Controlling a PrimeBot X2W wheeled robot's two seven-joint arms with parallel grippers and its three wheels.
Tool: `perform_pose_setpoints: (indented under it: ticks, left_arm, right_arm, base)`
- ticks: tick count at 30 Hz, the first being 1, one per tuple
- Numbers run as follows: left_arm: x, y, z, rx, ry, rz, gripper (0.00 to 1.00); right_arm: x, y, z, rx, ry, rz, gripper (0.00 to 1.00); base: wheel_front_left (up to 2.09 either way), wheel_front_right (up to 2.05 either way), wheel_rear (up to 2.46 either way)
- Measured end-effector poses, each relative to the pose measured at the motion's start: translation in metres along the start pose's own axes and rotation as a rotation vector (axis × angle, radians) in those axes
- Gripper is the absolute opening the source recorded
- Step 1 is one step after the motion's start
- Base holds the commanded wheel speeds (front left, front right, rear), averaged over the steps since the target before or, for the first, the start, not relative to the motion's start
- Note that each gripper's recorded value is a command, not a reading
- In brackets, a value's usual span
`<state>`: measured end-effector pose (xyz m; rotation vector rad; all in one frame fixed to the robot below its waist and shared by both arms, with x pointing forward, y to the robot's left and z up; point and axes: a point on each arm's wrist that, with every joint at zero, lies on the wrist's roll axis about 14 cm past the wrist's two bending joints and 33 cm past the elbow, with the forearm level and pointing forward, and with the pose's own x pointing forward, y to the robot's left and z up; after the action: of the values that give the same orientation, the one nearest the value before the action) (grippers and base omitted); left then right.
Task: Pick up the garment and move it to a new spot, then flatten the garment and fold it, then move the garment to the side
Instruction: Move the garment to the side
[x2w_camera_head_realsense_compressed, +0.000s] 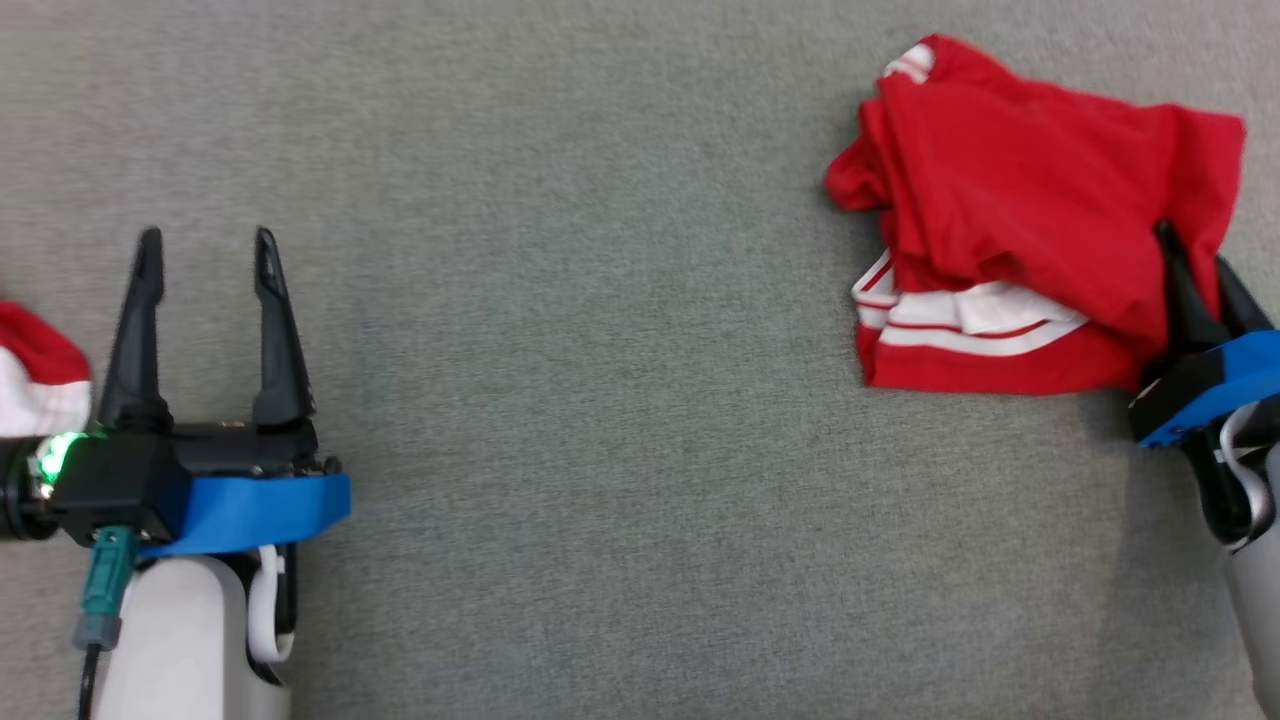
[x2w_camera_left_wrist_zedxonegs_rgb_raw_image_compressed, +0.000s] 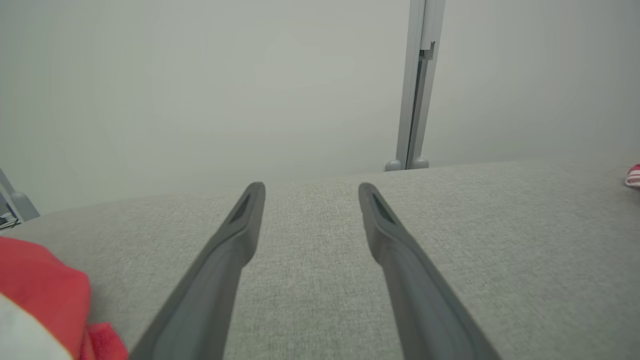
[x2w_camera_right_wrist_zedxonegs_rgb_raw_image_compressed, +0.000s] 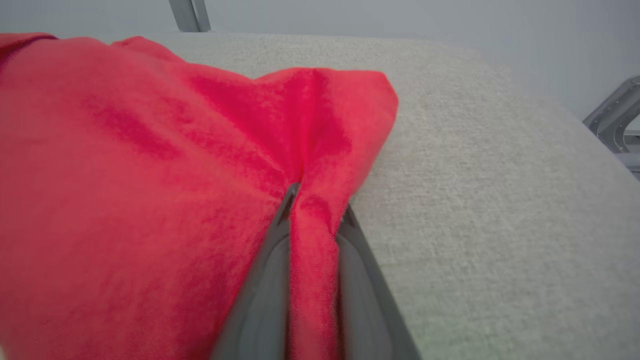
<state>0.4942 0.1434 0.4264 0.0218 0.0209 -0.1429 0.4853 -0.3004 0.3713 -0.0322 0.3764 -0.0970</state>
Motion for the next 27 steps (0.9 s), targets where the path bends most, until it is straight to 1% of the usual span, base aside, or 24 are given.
perform_pose_setpoints:
  ticks: [3,7,9,14,19,24,26,27]
  left_arm:
    - [0.015,-0.005,-0.006,0.005,-0.008,-0.024,1.00]
    - [0.028,-0.005,-0.011,0.021,-0.023,-0.042,1.00]
    - [0.033,-0.005,-0.011,0.025,-0.030,-0.045,1.00]
    - [0.037,-0.002,-0.010,0.043,-0.042,-0.049,1.00]
    - [0.035,0.003,-0.014,0.051,-0.034,-0.042,1.00]
    - [0.031,0.012,-0.023,0.057,-0.012,-0.015,1.00]
    - [0.031,0.014,-0.025,0.058,-0.008,-0.005,1.00]
    - [0.031,0.015,-0.026,0.056,-0.007,-0.003,1.00]
  right_arm:
    - [0.002,-0.017,0.000,-0.006,-0.009,-0.042,0.00]
    - [0.013,-0.019,0.008,-0.025,-0.034,-0.043,0.00]
    - [0.024,-0.015,0.022,-0.048,-0.062,-0.030,0.00]
    - [0.059,-0.013,0.071,-0.123,-0.131,-0.011,0.00]
    - [0.090,-0.034,0.103,-0.172,-0.138,-0.059,0.00]
    - [0.108,-0.061,0.108,-0.205,-0.094,-0.129,0.00]
    - [0.111,-0.071,0.103,-0.232,-0.051,-0.154,0.00]
    - [0.112,-0.073,0.103,-0.227,-0.049,-0.159,0.00]
  base:
    - [0.00,0.00,0.00]
    - [0.00,0.00,0.00]
    - [0.00,0.00,0.00]
    - [0.00,0.00,0.00]
    - [0.00,0.00,0.00]
    - [0.00,0.00,0.00]
    - [0.00,0.00,0.00]
    - [0.00,0.00,0.00]
